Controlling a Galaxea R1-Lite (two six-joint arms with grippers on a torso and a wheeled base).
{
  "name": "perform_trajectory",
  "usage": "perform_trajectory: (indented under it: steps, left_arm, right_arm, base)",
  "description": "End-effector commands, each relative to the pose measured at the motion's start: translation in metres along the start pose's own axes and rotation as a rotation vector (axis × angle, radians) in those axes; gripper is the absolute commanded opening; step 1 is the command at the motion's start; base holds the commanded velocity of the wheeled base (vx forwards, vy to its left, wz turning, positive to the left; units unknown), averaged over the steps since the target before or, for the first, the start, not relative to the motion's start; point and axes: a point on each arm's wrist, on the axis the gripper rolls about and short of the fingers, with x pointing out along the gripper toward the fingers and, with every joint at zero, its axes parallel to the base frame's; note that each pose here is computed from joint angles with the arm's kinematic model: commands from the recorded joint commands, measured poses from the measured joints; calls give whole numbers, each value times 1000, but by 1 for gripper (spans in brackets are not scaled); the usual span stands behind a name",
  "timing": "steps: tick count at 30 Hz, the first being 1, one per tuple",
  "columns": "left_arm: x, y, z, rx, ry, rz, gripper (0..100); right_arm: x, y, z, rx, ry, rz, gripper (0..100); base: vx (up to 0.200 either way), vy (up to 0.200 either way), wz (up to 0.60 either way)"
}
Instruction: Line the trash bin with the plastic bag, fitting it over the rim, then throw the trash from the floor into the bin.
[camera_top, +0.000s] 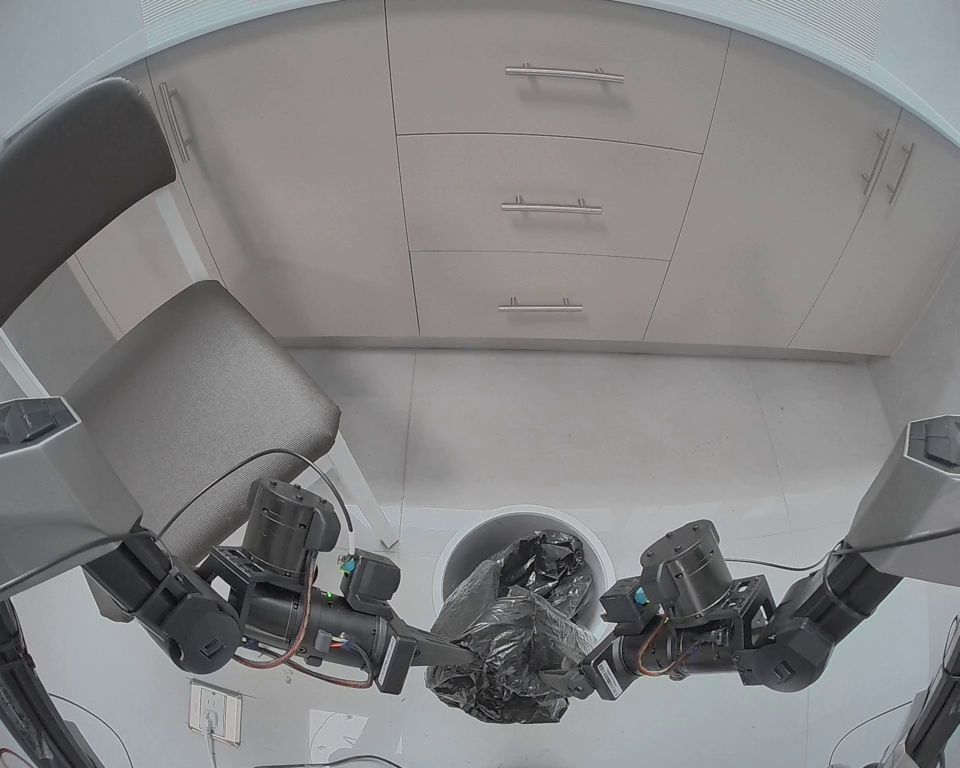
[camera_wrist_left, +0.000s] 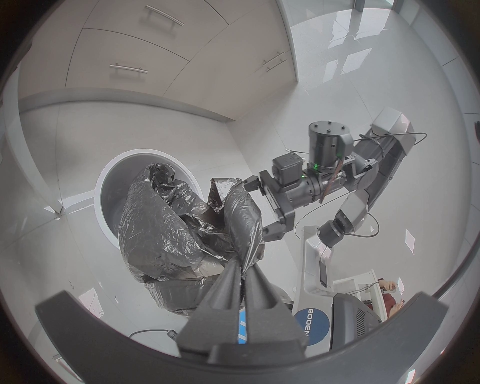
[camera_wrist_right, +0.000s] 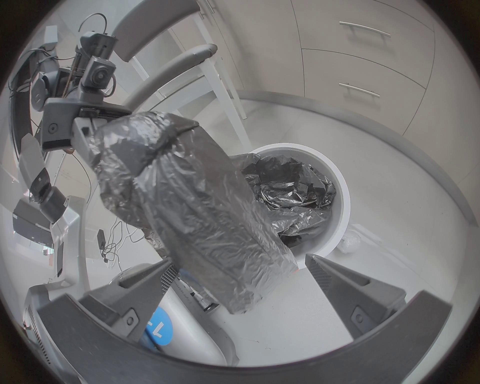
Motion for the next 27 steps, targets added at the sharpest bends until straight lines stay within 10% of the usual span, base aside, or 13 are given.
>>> perform_trajectory:
  steps: [1, 25, 26, 27]
  left_arm:
    - [1, 0, 0, -1, 2, -1, 0]
    - [0, 0, -1, -1, 2, 0, 0]
    - [0, 0, 0, 0, 1, 0, 0]
    - [0, 0, -1, -1, 2, 0, 0]
  right_arm:
    - [18, -7, -4, 15, 34, -13, 100]
    - [47, -37, 4, 55, 9, -125, 100]
    - [48, -37, 5, 54, -3, -129, 0]
    - [49, -37, 5, 53, -7, -129, 0]
  base:
    - [0, 0, 0]
    - [0, 0, 0]
    - [0, 0, 0]
    - [0, 0, 0]
